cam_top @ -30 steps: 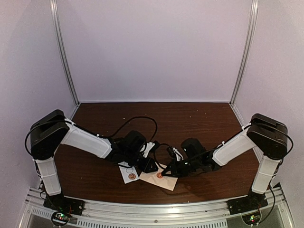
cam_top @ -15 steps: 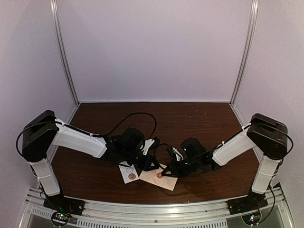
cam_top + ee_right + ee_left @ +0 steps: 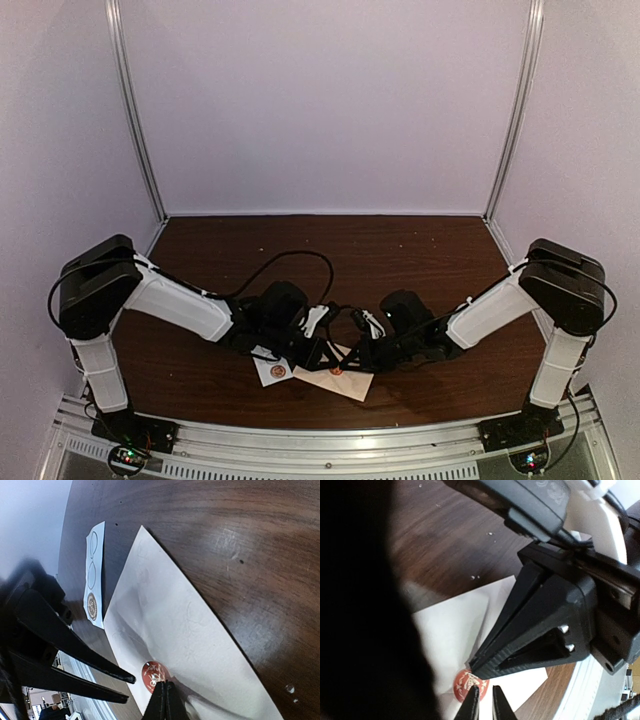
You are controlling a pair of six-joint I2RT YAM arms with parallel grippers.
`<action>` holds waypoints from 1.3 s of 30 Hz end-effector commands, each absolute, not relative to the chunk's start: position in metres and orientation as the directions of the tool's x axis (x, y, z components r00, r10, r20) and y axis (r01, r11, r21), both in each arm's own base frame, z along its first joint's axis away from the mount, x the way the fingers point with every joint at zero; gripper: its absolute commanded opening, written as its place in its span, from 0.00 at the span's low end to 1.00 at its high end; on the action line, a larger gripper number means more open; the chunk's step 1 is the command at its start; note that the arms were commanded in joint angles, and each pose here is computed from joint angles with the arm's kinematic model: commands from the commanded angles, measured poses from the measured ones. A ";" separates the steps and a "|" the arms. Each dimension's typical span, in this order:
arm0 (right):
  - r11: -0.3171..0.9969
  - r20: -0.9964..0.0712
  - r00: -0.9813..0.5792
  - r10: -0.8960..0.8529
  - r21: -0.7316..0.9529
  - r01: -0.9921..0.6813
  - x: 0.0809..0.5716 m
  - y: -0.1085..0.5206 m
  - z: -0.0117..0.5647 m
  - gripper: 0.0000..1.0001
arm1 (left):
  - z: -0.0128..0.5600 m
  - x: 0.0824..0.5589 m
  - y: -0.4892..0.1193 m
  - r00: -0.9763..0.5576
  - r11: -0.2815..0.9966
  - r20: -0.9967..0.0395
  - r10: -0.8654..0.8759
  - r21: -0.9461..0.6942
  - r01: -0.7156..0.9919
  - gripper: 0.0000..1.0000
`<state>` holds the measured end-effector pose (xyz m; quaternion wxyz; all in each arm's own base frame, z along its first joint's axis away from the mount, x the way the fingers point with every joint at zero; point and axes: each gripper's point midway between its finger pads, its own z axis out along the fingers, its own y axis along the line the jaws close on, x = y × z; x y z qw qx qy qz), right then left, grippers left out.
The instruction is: Place the letter into the envelope and seal it
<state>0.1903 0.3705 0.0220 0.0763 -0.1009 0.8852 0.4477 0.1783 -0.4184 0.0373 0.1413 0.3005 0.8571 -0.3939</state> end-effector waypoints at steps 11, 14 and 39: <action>0.621 -0.227 -0.969 -0.099 0.746 -0.238 0.193 0.366 0.012 0.00 | -0.008 0.176 -0.407 -0.783 0.562 -0.442 0.436 -0.546 0.621 0.11; 0.622 -0.235 -0.968 -0.090 0.746 -0.239 0.195 0.366 0.015 0.00 | -0.017 0.172 -0.399 -0.791 0.584 -0.417 0.448 -0.534 0.612 0.10; 0.587 -0.424 -0.905 0.029 0.740 -0.328 0.216 0.341 0.100 0.17 | 0.000 0.172 -0.397 -0.799 0.579 -0.438 0.412 -0.551 0.601 0.10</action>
